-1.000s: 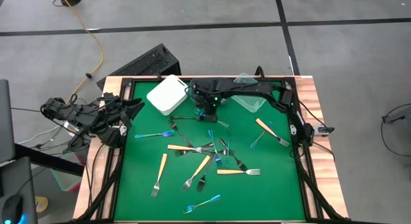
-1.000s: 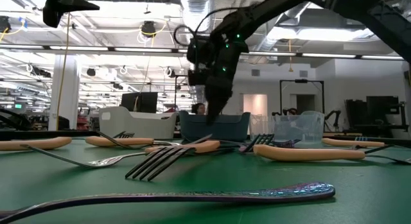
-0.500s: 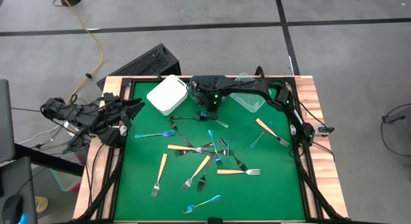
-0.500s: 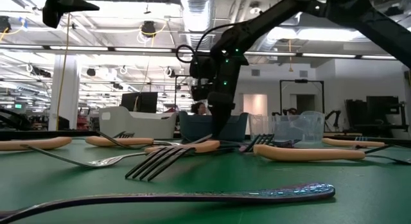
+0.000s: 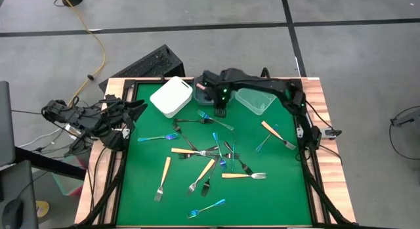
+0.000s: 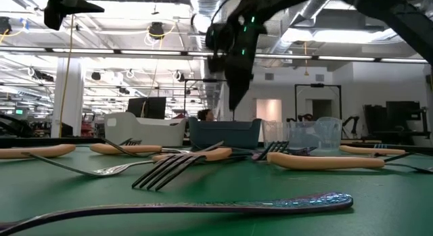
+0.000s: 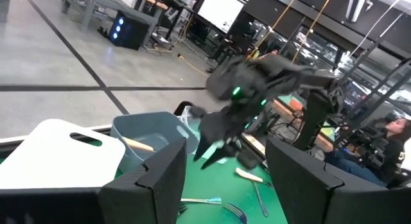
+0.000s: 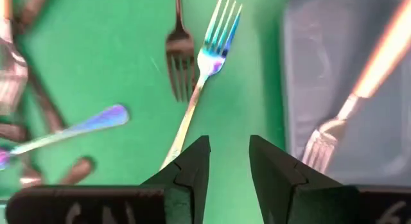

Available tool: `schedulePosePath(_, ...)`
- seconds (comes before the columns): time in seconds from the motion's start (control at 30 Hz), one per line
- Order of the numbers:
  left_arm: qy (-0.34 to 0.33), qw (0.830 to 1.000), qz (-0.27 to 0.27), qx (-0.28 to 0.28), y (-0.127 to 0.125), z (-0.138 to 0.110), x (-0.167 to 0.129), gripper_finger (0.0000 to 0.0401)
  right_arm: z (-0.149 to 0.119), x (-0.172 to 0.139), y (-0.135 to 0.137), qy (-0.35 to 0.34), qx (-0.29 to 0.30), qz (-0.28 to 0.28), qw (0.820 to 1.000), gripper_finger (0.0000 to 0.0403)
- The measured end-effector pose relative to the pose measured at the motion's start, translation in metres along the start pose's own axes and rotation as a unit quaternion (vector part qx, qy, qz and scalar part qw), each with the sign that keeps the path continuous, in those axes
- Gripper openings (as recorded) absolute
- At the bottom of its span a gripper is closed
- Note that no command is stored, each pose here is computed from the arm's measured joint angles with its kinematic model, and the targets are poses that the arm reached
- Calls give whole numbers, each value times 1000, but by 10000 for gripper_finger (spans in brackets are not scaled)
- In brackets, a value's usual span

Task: Sort silverware by color (type)
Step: Put the blue fork into the white bin

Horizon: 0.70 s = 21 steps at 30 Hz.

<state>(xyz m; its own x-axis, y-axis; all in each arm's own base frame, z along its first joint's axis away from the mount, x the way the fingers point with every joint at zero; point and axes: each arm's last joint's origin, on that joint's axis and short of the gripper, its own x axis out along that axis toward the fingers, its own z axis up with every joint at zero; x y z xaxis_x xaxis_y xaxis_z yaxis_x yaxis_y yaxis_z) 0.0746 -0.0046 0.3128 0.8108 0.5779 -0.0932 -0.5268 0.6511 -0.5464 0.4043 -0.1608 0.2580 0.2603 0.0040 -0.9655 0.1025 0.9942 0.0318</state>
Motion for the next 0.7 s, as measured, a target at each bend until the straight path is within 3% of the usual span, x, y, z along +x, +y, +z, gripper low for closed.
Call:
schedulePosePath(0.2,2,1000,-2,-8,0,0,0,197,-20,-81,12,-40,62,-23,997,127)
schedulePosePath(0.37,9,1000,-10,-10,-1,0,0,197,-56,-131,19,-12,139,-79,987,127)
schedulePosePath(0.47,21,999,-23,-13,-1,-1,0,197,-77,-153,25,7,204,-108,973,127)
schedulePosePath(0.57,32,999,-35,-13,-2,-2,0,197,-95,-169,33,-30,268,-119,956,127)
schedulePosePath(0.7,56,997,-58,-5,-3,-3,0,197,-124,-170,54,-23,309,-118,943,127)
